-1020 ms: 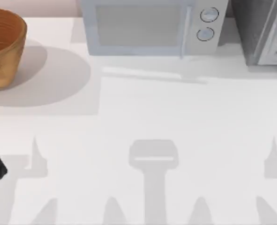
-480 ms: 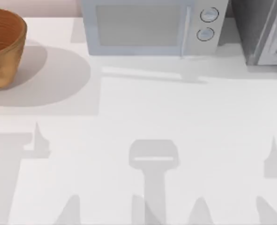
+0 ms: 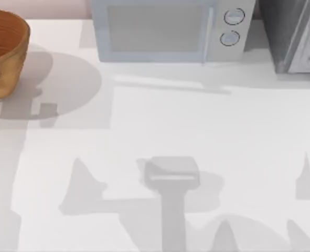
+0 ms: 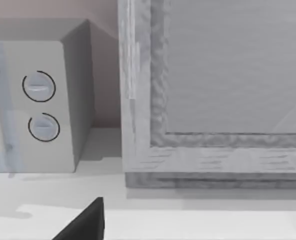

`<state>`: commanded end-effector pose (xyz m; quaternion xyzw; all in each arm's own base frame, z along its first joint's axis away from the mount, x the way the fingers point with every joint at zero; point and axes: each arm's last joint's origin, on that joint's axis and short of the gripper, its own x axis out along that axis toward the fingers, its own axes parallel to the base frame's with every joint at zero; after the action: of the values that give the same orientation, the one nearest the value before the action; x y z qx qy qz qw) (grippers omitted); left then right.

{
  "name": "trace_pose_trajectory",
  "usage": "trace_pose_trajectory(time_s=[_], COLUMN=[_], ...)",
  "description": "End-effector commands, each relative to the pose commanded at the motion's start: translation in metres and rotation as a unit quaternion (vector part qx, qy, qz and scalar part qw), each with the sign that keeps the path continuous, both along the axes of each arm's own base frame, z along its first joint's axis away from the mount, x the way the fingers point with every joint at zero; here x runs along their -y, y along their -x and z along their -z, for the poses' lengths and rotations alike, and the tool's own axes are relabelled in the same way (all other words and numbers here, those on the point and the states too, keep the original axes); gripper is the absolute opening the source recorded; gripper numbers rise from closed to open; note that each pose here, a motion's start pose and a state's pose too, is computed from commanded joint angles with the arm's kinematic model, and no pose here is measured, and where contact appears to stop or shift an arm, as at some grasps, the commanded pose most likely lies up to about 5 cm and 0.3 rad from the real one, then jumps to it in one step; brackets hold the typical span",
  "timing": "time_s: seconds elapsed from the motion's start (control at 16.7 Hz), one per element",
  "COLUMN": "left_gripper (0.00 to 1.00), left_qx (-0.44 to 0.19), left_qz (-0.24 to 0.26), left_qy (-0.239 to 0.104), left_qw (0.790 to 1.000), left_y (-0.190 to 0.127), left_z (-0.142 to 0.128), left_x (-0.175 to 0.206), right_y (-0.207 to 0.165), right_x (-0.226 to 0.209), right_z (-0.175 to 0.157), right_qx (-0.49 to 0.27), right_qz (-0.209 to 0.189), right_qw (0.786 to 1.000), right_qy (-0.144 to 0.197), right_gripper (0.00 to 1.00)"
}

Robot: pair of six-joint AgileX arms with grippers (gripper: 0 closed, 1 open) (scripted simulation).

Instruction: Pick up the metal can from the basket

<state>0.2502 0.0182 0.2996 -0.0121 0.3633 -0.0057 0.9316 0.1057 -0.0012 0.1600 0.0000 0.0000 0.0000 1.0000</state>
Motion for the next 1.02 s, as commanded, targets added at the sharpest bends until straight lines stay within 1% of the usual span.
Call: trace_pose_trajectory(time_s=[0.12,0.24,0.36,0.48,0.6,0.72,0.84,1.02], left_gripper=[1.00,1.00,1.00,1.00,1.00,1.00,1.00,1.00], left_qx=[-0.082,-0.156,-0.215,-0.258,-0.284,-0.297,-0.303,-0.307], left_qz=[0.001,0.003,0.006,0.009,0.013,0.017,0.021,0.025], left_qy=[0.006,0.013,0.019,0.023,0.026,0.026,0.025,0.022], left_qw=[0.997,0.988,0.976,0.966,0.958,0.954,0.952,0.951], left_y=[-0.047,-0.093,-0.135,-0.171,-0.199,-0.220,-0.234,-0.245], left_z=[0.005,0.017,0.035,0.054,0.071,0.085,0.096,0.107], left_x=[-0.009,-0.020,-0.032,-0.045,-0.058,-0.069,-0.079,-0.088], right_y=[0.000,0.000,0.000,0.000,0.000,0.000,0.000,0.000], right_x=[0.000,0.000,0.000,0.000,0.000,0.000,0.000,0.000], right_z=[0.000,0.000,0.000,0.000,0.000,0.000,0.000,0.000], right_qx=[0.000,0.000,0.000,0.000,0.000,0.000,0.000,0.000], right_qz=[0.000,0.000,0.000,0.000,0.000,0.000,0.000,0.000], right_qw=[1.000,1.000,1.000,1.000,1.000,1.000,1.000,1.000], right_qy=[0.000,0.000,0.000,0.000,0.000,0.000,0.000,0.000], right_gripper=[1.00,1.00,1.00,1.00,1.00,1.00,1.00,1.00])
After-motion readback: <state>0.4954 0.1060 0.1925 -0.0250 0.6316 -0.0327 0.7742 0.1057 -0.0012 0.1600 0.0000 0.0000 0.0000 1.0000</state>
